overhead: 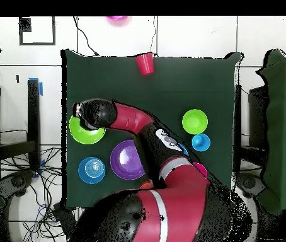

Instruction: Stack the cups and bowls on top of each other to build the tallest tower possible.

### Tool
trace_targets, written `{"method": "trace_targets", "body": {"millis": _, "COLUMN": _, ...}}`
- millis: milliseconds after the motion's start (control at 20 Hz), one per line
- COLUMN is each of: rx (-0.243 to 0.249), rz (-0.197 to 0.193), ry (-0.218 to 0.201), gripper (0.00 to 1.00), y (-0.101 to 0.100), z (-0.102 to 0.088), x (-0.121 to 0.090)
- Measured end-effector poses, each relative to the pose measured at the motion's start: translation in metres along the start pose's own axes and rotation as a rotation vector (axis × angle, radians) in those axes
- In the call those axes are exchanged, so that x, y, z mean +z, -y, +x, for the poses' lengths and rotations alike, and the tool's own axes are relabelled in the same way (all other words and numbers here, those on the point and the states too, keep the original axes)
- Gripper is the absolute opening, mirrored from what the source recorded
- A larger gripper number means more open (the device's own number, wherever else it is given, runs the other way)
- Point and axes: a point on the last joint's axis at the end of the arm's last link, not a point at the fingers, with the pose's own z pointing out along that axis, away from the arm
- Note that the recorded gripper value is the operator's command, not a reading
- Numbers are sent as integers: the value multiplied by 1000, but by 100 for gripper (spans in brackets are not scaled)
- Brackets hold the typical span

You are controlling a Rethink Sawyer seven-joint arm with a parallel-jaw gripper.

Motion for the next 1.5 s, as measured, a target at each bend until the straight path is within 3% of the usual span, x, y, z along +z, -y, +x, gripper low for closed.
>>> {"method": "trace_targets", "body": {"millis": 300, "rx": -46, "rz": 50, "ry": -34, "gripper": 100, "y": -14, "z": 23, "x": 19}}
{"method": "trace_targets", "body": {"millis": 600, "rx": -71, "rz": 81, "ry": -55, "gripper": 100, "y": -12, "z": 37, "x": 30}}
{"method": "trace_targets", "body": {"millis": 1150, "rx": -74, "rz": 116, "ry": -36, "gripper": 100, "y": 23, "z": 29, "x": 15}}
{"method": "trace_targets", "body": {"millis": 1500, "rx": -99, "rz": 177, "ry": -29, "gripper": 100, "y": 62, "z": 26, "x": -5}}
